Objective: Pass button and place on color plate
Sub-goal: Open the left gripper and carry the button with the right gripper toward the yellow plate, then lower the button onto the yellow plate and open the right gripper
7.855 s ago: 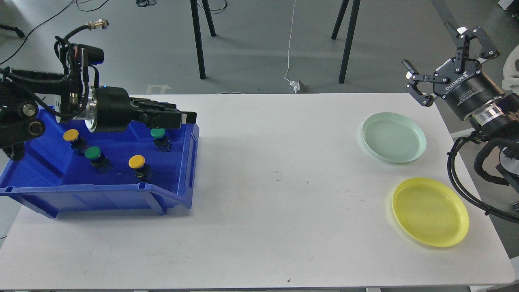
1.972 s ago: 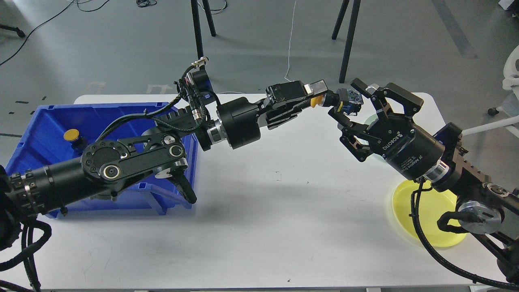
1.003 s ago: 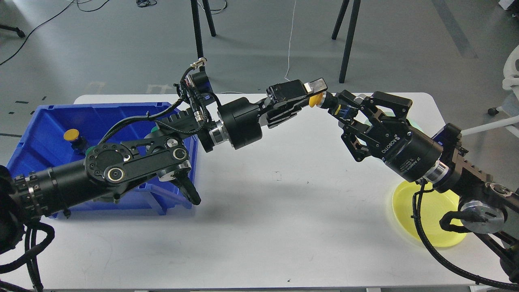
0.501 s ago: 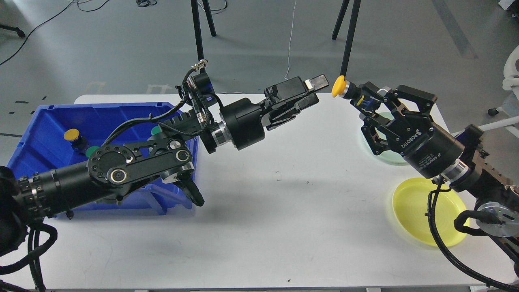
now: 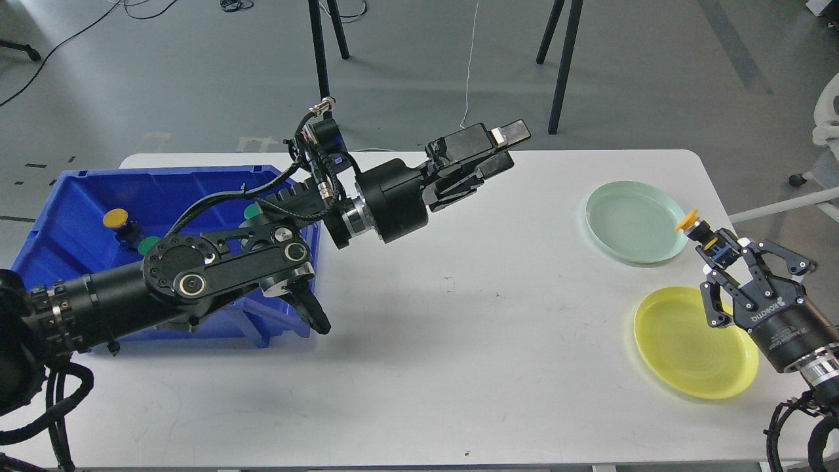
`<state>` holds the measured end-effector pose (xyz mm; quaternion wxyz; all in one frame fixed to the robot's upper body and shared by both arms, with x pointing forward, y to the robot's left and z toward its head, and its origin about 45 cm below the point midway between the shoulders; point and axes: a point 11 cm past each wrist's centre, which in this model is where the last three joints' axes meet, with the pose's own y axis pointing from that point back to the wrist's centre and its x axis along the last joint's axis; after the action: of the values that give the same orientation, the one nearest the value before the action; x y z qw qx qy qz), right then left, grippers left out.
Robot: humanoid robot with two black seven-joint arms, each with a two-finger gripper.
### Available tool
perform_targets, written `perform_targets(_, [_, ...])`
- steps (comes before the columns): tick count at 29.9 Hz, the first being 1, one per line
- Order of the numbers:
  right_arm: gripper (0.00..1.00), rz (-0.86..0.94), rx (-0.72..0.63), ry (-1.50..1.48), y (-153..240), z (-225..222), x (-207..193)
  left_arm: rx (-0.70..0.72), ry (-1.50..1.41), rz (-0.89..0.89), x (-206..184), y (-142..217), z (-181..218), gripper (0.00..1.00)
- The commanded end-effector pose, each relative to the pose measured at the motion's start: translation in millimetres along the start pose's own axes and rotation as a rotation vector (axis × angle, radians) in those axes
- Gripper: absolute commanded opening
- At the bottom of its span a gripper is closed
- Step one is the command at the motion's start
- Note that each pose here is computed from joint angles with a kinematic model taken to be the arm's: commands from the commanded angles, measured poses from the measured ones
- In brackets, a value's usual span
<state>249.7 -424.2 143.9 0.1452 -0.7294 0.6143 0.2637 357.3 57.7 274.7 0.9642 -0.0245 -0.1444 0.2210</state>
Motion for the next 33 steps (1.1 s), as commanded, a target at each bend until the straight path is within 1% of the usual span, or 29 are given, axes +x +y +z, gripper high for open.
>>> perform_targets(1, [0.01,0.091,-0.027,-0.055,25,19,20,0.001,0.0,0.0,0,0,0,0.77])
perform_targets(6, [0.01,0.14,-0.072,-0.078,48,38,28,0.001,0.001,0.001,0,0,0,0.77])
perform_targets(13, [0.01,0.14,-0.158,-0.08,52,61,24,0.001,0.002,0.003,0,0,0,0.78])
perform_targets(19, [0.1,0.201,-0.194,-0.078,53,74,35,0.001,0.002,0.003,0,0,0,0.78])
perform_targets(22, [0.17,0.199,-0.187,-0.088,51,74,34,-0.001,0.004,0.001,-1,-1,0,0.78])
perform_targets(24, [0.24,0.202,-0.183,-0.089,51,73,35,-0.001,0.004,0.001,-1,-1,0,0.78])
perform_targets(26, [0.33,0.199,-0.182,-0.09,51,73,35,-0.001,0.004,0.001,-1,-1,0,0.78])
perform_targets(28, [0.4,0.198,-0.182,-0.09,51,73,35,-0.001,0.004,0.001,-1,-1,0,0.78])
perform_targets(29, [0.47,0.197,-0.181,-0.092,51,73,34,-0.001,0.004,0.001,-1,-1,0,0.78])
perform_targets(31, [0.53,0.197,-0.176,-0.099,51,72,34,-0.001,0.004,0.001,-1,-1,0,0.78])
perform_targets(33, [0.63,0.186,-0.171,-0.104,50,71,33,-0.001,0.001,0.007,0,-1,0,0.79])
